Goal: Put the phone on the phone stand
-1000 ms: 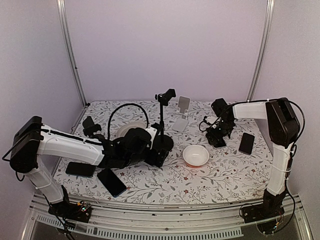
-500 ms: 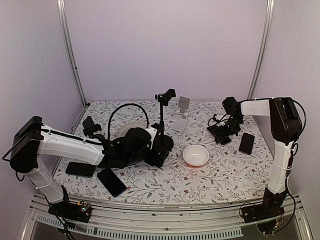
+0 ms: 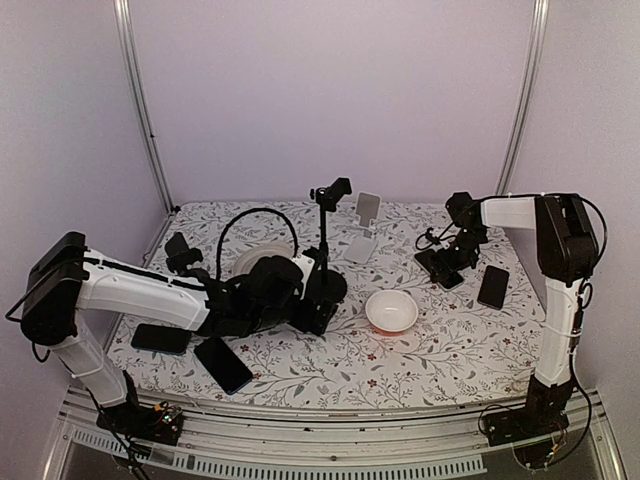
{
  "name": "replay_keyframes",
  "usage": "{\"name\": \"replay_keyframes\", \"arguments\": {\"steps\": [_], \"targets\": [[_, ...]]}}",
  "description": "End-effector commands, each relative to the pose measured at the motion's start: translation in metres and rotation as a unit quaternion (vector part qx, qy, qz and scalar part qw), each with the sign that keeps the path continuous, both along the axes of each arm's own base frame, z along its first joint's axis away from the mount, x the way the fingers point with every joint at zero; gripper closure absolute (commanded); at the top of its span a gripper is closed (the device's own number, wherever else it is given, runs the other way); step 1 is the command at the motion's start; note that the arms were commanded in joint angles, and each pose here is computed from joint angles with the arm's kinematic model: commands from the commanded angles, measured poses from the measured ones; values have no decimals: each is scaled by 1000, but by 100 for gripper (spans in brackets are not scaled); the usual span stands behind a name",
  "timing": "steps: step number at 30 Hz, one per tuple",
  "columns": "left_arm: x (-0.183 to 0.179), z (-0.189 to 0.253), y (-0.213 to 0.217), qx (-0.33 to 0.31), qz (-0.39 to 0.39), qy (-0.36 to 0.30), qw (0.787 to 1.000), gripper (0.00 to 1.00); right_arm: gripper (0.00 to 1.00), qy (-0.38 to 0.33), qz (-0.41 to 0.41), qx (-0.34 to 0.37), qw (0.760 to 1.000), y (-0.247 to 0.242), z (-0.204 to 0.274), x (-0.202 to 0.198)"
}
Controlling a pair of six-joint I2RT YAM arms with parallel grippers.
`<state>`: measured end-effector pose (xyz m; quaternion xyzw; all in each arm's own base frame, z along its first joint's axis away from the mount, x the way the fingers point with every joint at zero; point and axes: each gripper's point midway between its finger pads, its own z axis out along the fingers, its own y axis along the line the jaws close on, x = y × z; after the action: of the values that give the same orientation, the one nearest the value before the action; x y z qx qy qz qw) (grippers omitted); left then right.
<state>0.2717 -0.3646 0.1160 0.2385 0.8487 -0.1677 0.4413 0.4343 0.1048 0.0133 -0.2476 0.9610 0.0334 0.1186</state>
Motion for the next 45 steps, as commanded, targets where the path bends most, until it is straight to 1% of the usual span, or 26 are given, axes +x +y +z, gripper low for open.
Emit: {"name": "replay_keyframes", "arguments": {"steps": [1, 4, 7, 9, 12, 14, 15, 18, 19, 21, 23, 26, 29, 31, 34, 37, 41, 45], "targets": [[6, 4, 1, -3, 4, -2, 1000, 1, 22, 30, 0, -7, 1000, -5, -24, -8], [6, 6, 0, -5, 3, -3, 1000, 1, 31, 21, -2, -19, 1000, -9, -22, -8], [6, 9, -1, -8, 2, -3, 1000, 2, 39, 2, -2, -13, 1000, -8, -9, -6], [7, 13, -2, -12, 2, -3, 1000, 2, 43, -22, 0, 0, 1000, -5, 7, -3], [13, 10, 5, 8, 33, 1, 999, 2, 50, -64, 10, 32, 997, 4, 37, -1], [15, 10, 3, 15, 37, 3, 999, 2, 56, -96, 17, 53, 994, 10, 61, 0], [15, 11, 2, 12, 35, 5, 999, 3, 59, -104, 22, 65, 992, 13, 69, -3], [11, 21, -6, -19, 20, 5, 1000, 4, 64, -131, 32, 93, 986, 20, 96, -9], [10, 25, -9, -24, 19, 2, 1000, 6, 65, -138, 33, 103, 985, 22, 104, -13], [12, 32, -10, -17, 36, -4, 999, 7, 66, -146, 41, 126, 980, 28, 118, -23], [11, 38, -18, -10, 35, -11, 999, 8, 66, -156, 56, 146, 975, 34, 131, -35], [0, 54, -41, -25, 5, -26, 999, 8, 67, -173, 80, 168, 967, 40, 147, -52], [-20, 80, -80, -61, -64, -27, 996, 8, 67, -203, 106, 195, 954, 46, 171, -69], [-25, 94, -96, -88, -75, -25, 993, 8, 67, -221, 126, 220, 942, 54, 188, -83], [-22, 114, -116, -140, -76, -26, 987, 10, 67, -245, 159, 251, 923, 64, 205, -108], [-14, 131, -134, -176, -69, -33, 981, 12, 67, -271, 189, 260, 907, 72, 216, -126], [-2, 143, -153, -198, -56, -41, 978, 15, 66, -286, 216, 268, 894, 79, 224, -139], [-1, 152, -171, -210, -76, -46, 974, 16, 66, -291, 227, 275, 888, 84, 228, -141]]}}
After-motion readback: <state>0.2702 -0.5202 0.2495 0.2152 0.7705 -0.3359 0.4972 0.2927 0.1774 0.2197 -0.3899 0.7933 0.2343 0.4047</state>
